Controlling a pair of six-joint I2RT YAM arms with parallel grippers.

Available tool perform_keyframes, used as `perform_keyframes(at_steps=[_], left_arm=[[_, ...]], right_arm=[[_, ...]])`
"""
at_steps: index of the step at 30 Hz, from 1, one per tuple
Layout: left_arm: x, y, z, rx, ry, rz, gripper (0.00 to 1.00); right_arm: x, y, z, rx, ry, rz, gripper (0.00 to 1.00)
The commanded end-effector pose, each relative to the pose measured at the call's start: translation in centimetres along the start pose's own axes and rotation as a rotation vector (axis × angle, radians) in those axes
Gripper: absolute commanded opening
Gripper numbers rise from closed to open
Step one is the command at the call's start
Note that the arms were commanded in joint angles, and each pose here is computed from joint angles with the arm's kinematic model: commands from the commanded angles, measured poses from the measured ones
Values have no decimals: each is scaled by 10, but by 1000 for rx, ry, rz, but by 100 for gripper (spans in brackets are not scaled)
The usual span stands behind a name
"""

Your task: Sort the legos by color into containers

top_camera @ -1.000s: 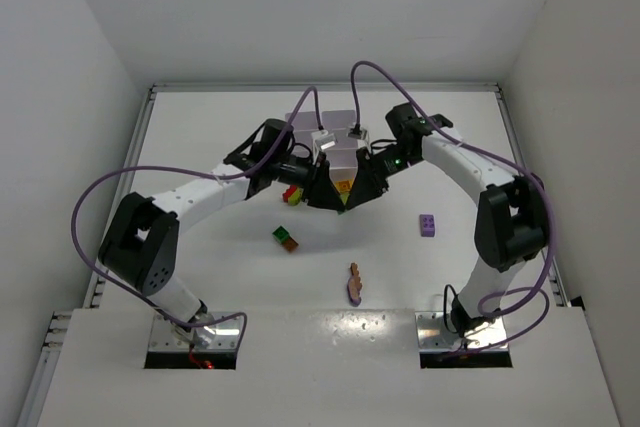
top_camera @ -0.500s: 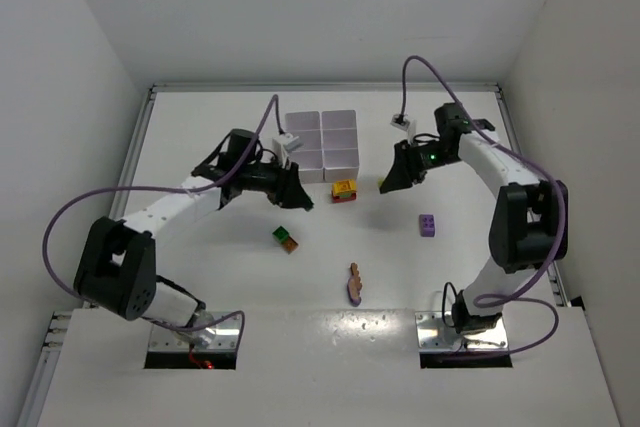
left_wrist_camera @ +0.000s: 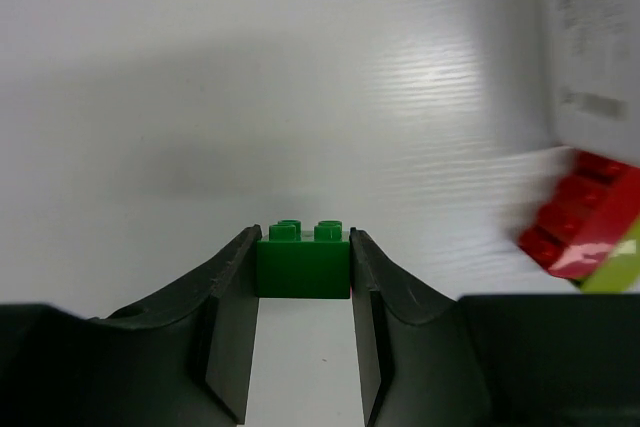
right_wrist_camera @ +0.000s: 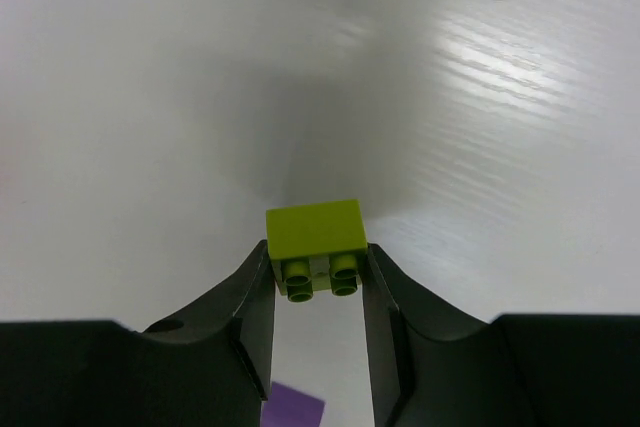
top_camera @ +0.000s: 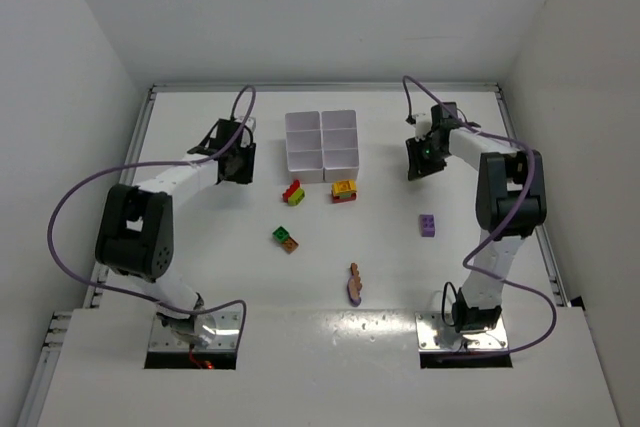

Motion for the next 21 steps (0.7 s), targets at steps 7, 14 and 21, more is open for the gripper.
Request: perform_keyframes(at_steps=[7, 14, 21], left_arm=[[19, -24, 19, -81, 44, 137, 56], [7, 0, -4, 141, -2, 44, 65], [23, 74, -64, 535, -331, -78, 65]], right_arm=[[-23, -7, -17, 89, -8, -62, 45], [-32, 39, 10, -57, 13, -157, 62], [-27, 108, 54, -317, 139, -289, 62]])
Point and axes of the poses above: each gripper's point midway between its finger pads, its own y axis back along the fingers, its own z axis along the line the jaws close on, x = y × z, the point moved 5 cm from there along y, back along the fingers, and after that the axes turned 7 degrees about -y, right-handed, at the moved point
